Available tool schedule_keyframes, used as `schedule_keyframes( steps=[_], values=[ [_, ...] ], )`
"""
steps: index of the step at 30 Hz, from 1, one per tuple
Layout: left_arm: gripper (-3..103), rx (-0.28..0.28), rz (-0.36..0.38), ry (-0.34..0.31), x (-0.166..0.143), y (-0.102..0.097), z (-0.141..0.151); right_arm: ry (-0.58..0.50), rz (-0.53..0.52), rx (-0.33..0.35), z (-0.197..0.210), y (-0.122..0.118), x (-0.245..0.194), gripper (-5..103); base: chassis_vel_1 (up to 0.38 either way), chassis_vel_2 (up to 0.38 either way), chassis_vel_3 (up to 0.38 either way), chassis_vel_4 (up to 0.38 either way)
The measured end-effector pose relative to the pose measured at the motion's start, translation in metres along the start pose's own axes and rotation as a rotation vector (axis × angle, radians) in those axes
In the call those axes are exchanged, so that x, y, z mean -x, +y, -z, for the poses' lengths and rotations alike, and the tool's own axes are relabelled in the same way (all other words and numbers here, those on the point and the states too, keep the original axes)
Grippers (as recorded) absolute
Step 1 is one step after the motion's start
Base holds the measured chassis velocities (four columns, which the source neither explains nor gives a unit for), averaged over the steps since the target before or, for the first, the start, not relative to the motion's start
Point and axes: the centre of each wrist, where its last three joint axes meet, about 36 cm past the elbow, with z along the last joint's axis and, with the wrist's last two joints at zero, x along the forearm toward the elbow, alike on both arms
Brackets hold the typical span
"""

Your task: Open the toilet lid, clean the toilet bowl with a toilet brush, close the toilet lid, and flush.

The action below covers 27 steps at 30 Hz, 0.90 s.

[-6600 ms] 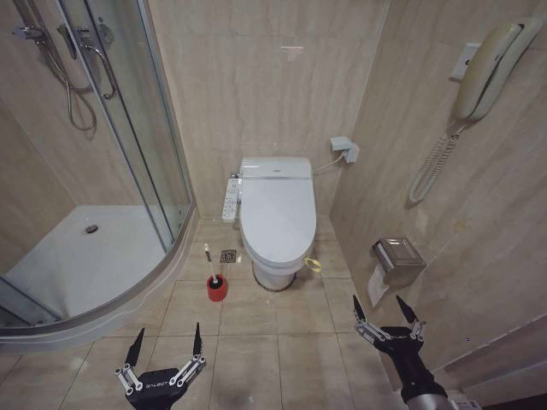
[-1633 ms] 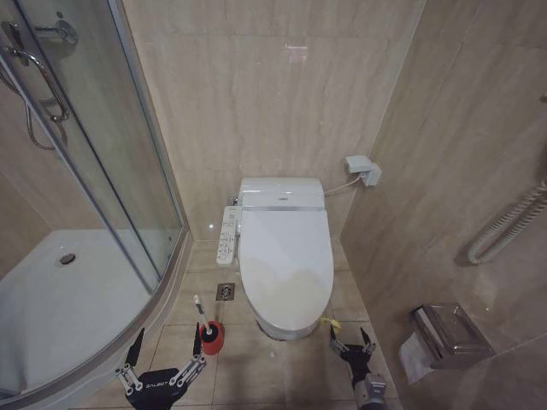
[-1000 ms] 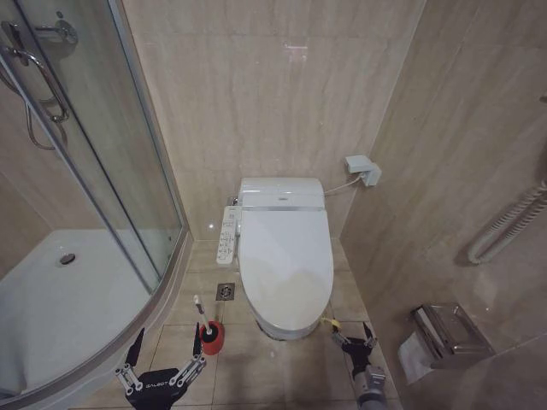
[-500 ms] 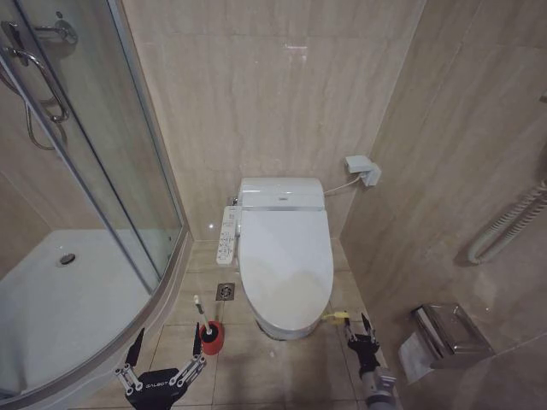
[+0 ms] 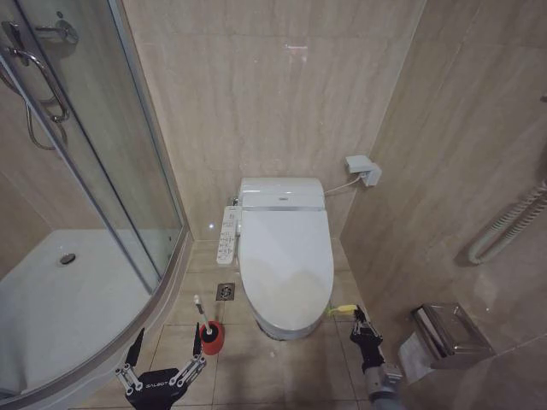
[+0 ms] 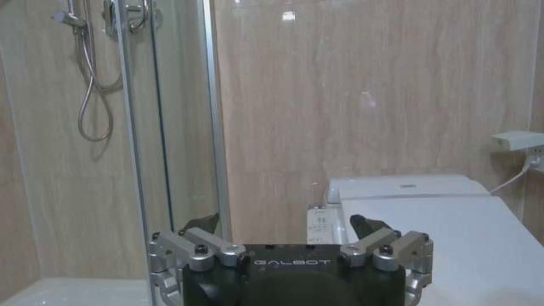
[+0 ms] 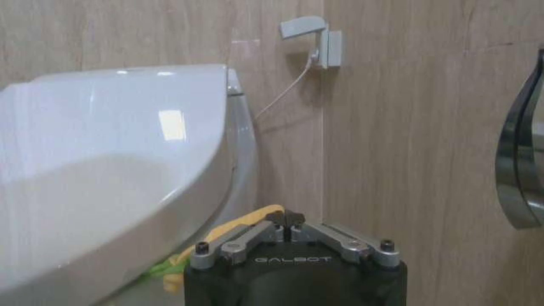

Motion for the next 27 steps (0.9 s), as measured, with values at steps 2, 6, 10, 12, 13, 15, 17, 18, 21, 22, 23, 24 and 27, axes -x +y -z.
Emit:
schedule_keyframes(
  steps=[2,6,10,12,13,15,17,18,21,22,23,24,27],
  values=[
    [100,0.0,0.0,0.0,0.0,0.0,0.0,-0.007,-0.002,0.005,0.003,0.0,0.0,0,0.0,0.0,0.0,0.0],
    [100,0.0,0.0,0.0,0.0,0.0,0.0,-0.02,-0.004,0.016,0.012,0.0,-0.002,0,0.0,0.0,0.0,0.0],
    [100,0.0,0.0,0.0,0.0,0.0,0.0,-0.049,-0.018,0.034,0.04,0.002,-0.001,0,0.0,0.0,0.0,0.0],
    [100,0.0,0.0,0.0,0.0,0.0,0.0,-0.067,-0.032,0.037,0.048,0.004,0.0,0,0.0,0.0,0.0,0.0],
    [100,0.0,0.0,0.0,0.0,0.0,0.0,-0.089,-0.048,0.036,0.057,0.004,0.001,0,0.0,0.0,0.0,0.0],
    [100,0.0,0.0,0.0,0.0,0.0,0.0,-0.105,-0.055,0.032,0.064,0.003,0.002,0,0.0,0.0,0.0,0.0],
    [100,0.0,0.0,0.0,0.0,0.0,0.0,-0.16,-0.057,0.028,0.088,0.002,0.004,0,0.0,0.0,0.0,0.0],
    [100,0.0,0.0,0.0,0.0,0.0,0.0,-0.193,-0.058,0.031,0.101,0.001,0.005,0,0.0,0.0,0.0,0.0],
    [100,0.0,0.0,0.0,0.0,0.0,0.0,-0.242,-0.053,0.035,0.12,0.0,0.007,0,0.0,0.0,0.0,0.0],
    [100,0.0,0.0,0.0,0.0,0.0,0.0,-0.266,-0.048,0.038,0.131,0.0,0.008,0,0.0,0.0,0.0,0.0],
    [100,0.0,0.0,0.0,0.0,0.0,0.0,-0.285,-0.043,0.04,0.14,0.0,0.009,0,0.0,0.0,0.0,0.0],
    [100,0.0,0.0,0.0,0.0,0.0,0.0,-0.285,-0.043,0.04,0.14,0.0,0.009,0,0.0,0.0,0.0,0.0],
    [100,0.0,0.0,0.0,0.0,0.0,0.0,-0.326,-0.029,0.044,0.162,0.002,0.016,0,0.0,0.0,0.0,0.0]
  ],
)
